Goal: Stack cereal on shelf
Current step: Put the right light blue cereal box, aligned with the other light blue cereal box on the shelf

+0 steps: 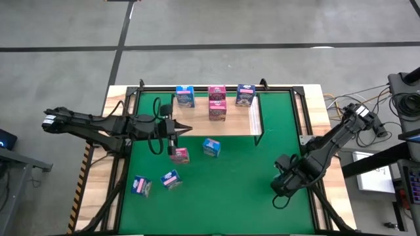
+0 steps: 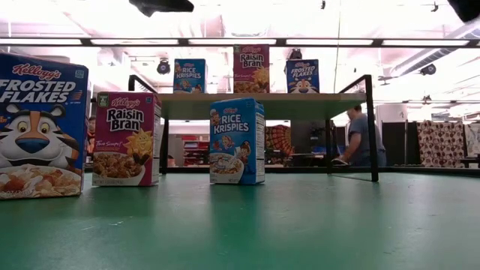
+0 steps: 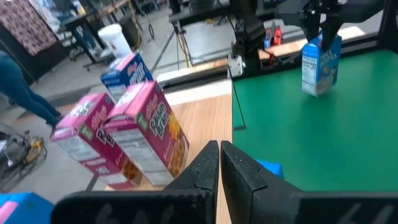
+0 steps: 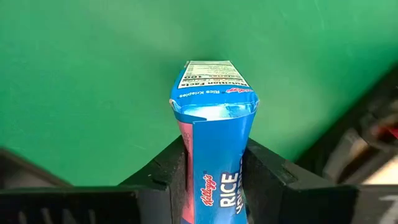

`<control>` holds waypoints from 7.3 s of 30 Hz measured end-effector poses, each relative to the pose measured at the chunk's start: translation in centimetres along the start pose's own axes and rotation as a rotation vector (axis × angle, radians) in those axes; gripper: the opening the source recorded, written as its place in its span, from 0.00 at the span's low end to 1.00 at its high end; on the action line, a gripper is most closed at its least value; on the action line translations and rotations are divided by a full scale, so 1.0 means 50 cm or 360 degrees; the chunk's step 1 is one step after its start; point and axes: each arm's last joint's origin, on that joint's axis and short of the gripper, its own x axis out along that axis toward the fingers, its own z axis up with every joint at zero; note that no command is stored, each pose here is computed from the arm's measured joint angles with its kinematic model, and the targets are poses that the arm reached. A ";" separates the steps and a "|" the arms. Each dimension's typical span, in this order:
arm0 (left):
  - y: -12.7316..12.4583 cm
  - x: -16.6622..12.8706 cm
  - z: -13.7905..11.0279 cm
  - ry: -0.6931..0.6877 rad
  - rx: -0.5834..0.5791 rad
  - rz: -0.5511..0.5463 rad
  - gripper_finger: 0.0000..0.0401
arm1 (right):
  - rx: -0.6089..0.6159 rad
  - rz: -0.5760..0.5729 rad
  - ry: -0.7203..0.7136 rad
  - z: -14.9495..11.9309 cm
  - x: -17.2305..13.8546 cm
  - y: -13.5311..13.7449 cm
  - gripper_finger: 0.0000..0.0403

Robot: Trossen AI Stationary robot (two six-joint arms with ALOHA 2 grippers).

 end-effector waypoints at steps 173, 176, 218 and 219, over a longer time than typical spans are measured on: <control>0.041 -0.014 0.008 -0.0328 0.0104 0.0121 0.74 | -0.1551 0.0371 -0.1837 0.285 -0.104 0.039 0.44; 0.051 -0.011 0.028 -0.0296 0.0101 0.0075 0.73 | -0.1555 0.0420 -0.1859 0.277 -0.096 0.024 0.44; 0.195 0.130 0.042 0.0347 0.0042 -0.0525 0.72 | -0.1550 0.0438 -0.1866 0.257 -0.054 -0.020 0.44; 0.193 0.133 0.038 0.0357 0.0039 -0.0528 0.72 | -0.1549 0.0438 -0.1867 0.258 -0.054 -0.020 0.44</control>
